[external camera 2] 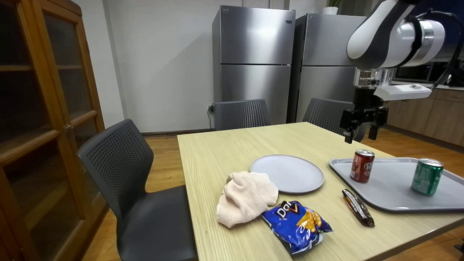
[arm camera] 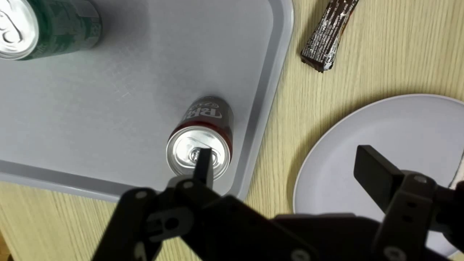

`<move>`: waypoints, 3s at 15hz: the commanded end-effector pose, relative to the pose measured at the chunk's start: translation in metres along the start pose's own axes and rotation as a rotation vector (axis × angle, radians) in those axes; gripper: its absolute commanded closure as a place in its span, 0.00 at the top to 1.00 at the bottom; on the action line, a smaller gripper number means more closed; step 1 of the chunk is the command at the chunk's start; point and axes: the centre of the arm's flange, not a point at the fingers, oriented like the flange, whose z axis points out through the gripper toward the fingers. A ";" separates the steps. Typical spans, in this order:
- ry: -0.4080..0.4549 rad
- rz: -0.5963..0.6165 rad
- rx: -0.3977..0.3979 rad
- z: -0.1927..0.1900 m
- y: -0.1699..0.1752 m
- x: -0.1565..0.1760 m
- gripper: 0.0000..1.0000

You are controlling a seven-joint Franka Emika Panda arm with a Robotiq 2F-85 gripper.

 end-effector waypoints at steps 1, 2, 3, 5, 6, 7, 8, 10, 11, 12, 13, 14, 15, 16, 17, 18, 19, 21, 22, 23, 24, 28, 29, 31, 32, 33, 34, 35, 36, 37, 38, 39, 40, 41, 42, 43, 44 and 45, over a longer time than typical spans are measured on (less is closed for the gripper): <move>0.000 0.000 0.000 0.000 0.000 0.000 1.00; 0.000 0.000 0.000 0.000 0.000 0.000 1.00; 0.000 0.000 0.000 0.000 0.000 0.000 1.00; 0.006 -0.009 0.004 0.001 0.000 0.001 1.00; 0.019 -0.017 0.002 0.002 0.003 0.004 1.00; 0.020 -0.014 0.005 0.001 0.008 0.007 1.00; 0.026 -0.018 0.000 0.002 0.010 0.008 1.00; 0.037 -0.016 -0.005 0.004 0.016 0.009 1.00; 0.044 -0.013 -0.008 0.006 0.020 0.010 1.00; 0.048 -0.008 -0.012 0.006 0.024 0.011 1.00; 0.051 -0.001 -0.015 0.007 0.028 0.011 1.00; 0.054 0.006 -0.017 0.008 0.033 0.011 1.00; 0.057 0.015 -0.021 0.009 0.037 0.012 1.00; 0.059 0.023 -0.024 0.010 0.041 0.013 1.00; 0.063 0.030 -0.026 0.013 0.045 0.014 1.00; 0.065 0.035 -0.023 0.016 0.049 0.016 1.00; 0.066 0.041 -0.022 0.018 0.052 0.017 1.00; 0.068 0.046 -0.024 0.022 0.056 0.021 1.00; 0.070 0.047 -0.026 0.025 0.057 0.023 1.00; 0.070 0.048 -0.028 0.028 0.058 0.024 1.00; 0.069 0.051 -0.032 0.031 0.060 0.026 1.00; 0.062 0.052 -0.037 0.043 0.063 0.029 1.00; 0.060 0.051 -0.039 0.045 0.064 0.030 1.00; 0.056 0.052 -0.041 0.050 0.065 0.031 1.00; 0.053 0.053 -0.044 0.054 0.065 0.032 1.00; 0.049 0.053 -0.044 0.056 0.066 0.032 1.00; 0.045 0.053 -0.044 0.059 0.066 0.033 1.00; 0.040 0.051 -0.041 0.062 0.065 0.032 1.00; 0.038 0.049 -0.041 0.064 0.065 0.032 1.00; 0.035 0.049 -0.040 0.066 0.065 0.032 1.00; 0.029 0.050 -0.040 0.068 0.065 0.031 1.00; 0.025 0.052 -0.039 0.070 0.065 0.031 1.00; 0.022 0.053 -0.041 0.072 0.065 0.030 1.00; 0.017 0.052 -0.039 0.075 0.065 0.030 1.00; 0.012 0.051 -0.037 0.076 0.065 0.030 1.00; 0.010 0.049 -0.037 0.077 0.064 0.029 1.00; 0.007 0.049 -0.037 0.079 0.064 0.029 1.00; 0.005 0.048 -0.038 0.080 0.064 0.028 1.00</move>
